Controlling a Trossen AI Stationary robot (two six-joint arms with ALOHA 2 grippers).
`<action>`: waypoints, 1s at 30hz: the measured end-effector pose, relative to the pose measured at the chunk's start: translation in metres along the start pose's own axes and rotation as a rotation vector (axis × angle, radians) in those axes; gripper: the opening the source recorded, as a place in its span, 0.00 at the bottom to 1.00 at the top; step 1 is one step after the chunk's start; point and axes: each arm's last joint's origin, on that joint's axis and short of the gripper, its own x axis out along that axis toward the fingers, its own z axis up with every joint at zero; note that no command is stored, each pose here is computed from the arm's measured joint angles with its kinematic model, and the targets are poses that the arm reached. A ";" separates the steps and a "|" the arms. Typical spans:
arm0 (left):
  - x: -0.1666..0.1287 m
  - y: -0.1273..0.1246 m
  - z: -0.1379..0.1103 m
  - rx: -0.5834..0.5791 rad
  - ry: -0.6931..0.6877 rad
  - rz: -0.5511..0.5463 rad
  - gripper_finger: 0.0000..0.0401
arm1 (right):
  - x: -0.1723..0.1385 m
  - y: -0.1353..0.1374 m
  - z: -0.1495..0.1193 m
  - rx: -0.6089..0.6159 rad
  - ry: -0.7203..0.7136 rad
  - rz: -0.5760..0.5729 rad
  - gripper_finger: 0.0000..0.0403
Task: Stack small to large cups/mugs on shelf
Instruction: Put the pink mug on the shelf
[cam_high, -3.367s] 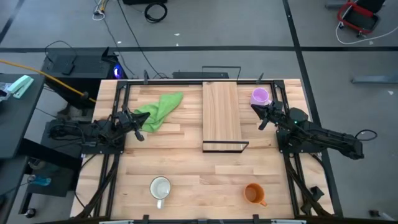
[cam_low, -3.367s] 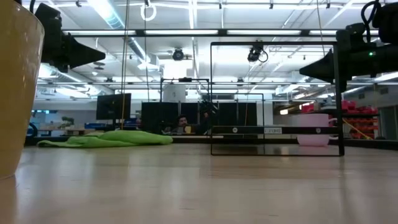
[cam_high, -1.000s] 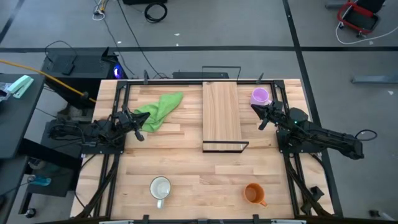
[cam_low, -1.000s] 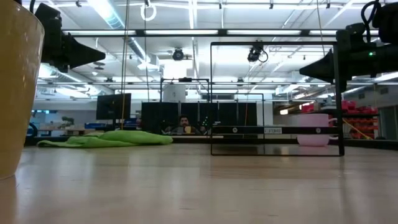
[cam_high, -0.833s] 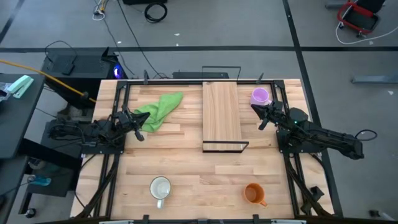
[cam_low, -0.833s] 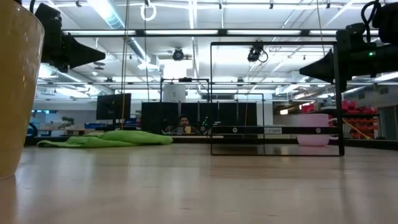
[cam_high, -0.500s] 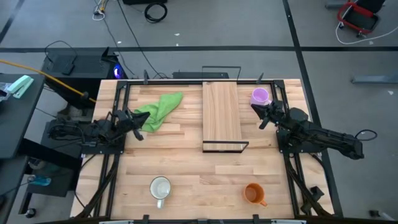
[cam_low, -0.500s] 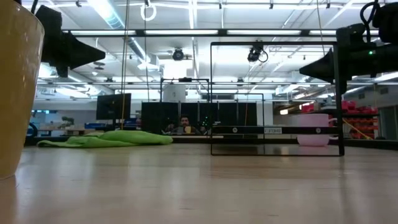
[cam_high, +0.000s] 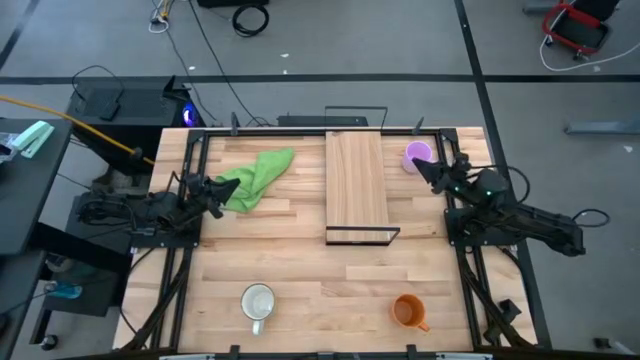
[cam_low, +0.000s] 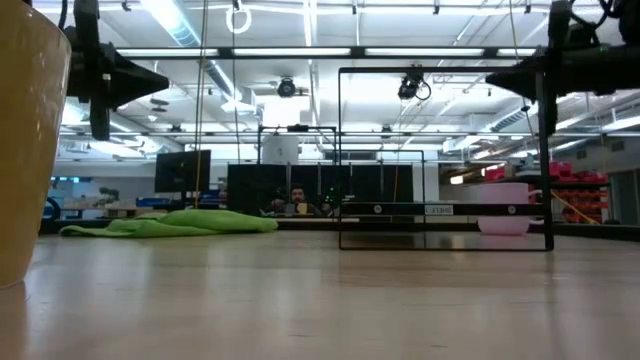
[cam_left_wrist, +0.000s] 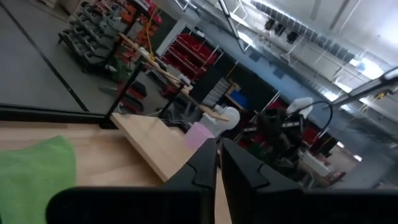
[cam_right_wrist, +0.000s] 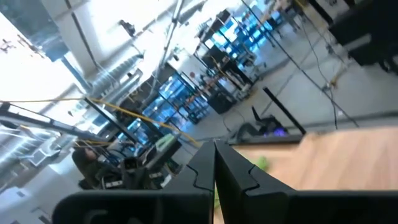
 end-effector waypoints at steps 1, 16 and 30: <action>0.000 0.000 0.000 0.000 -0.001 0.002 0.07 | 0.000 0.002 0.002 -0.013 -0.005 0.005 0.03; -0.001 -0.012 0.021 0.149 -0.050 -0.023 0.05 | -0.008 0.019 0.027 -0.079 0.007 -0.075 0.03; -0.017 -0.029 0.090 0.347 0.099 0.241 0.09 | -0.004 0.041 0.062 -0.180 0.100 -0.297 0.13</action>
